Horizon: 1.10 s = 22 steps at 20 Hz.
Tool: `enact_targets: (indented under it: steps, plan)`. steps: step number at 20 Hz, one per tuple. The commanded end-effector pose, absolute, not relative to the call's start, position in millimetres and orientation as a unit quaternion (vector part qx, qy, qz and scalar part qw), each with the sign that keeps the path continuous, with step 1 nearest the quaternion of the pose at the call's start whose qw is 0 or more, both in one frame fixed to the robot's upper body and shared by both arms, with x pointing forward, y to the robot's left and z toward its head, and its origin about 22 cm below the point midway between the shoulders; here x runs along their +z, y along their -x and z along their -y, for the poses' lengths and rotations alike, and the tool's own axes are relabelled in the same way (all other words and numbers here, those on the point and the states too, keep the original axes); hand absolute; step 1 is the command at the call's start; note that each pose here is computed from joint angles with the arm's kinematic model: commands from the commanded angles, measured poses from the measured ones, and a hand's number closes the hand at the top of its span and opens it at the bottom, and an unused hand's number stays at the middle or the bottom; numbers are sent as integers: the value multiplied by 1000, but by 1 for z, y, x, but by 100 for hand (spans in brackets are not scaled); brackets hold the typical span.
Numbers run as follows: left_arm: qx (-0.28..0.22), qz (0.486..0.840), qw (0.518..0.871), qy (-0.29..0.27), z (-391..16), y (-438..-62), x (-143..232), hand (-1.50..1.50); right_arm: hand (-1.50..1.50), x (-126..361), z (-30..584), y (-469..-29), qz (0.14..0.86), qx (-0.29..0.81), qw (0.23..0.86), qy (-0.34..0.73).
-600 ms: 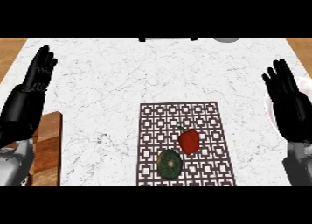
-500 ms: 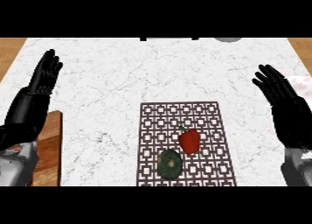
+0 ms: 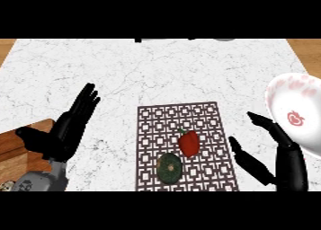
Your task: Pick the squash from the placemat and place it in the bowl
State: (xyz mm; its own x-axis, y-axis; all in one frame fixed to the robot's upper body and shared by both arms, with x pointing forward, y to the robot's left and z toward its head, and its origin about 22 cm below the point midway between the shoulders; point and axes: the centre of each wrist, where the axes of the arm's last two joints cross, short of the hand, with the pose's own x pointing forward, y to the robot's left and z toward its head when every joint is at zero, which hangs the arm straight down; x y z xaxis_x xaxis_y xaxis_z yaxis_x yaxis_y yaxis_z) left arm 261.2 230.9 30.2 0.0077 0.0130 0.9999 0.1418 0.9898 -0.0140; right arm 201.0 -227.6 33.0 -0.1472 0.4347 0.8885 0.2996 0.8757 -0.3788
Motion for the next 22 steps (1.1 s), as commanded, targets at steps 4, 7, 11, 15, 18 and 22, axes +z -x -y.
enact_targets:
  steps: [4, 7, 11, 15, 18, 22]
  plan:
    - [-51, 677, 727, 104, -224, -261, 33, 0, -150, 3, 162, -129, 771, 185, 542, 277]
    - [-47, 675, 730, 95, -219, -261, 26, 0, -150, -9, 182, -122, 702, 249, 565, 354]
    - [-44, 672, 734, 89, -222, -258, 23, 0, -150, -4, 178, -109, 628, 273, 607, 404]
    - [-52, 678, 725, 110, -218, -265, 30, 0, -150, 17, 155, -108, 563, 296, 648, 420]
    - [-53, 677, 726, 110, -208, -260, 25, 0, -150, 28, 128, -104, 505, 314, 680, 429]
    - [-60, 676, 724, 121, -214, -263, 33, 0, -150, 64, 85, -107, 456, 319, 715, 422]
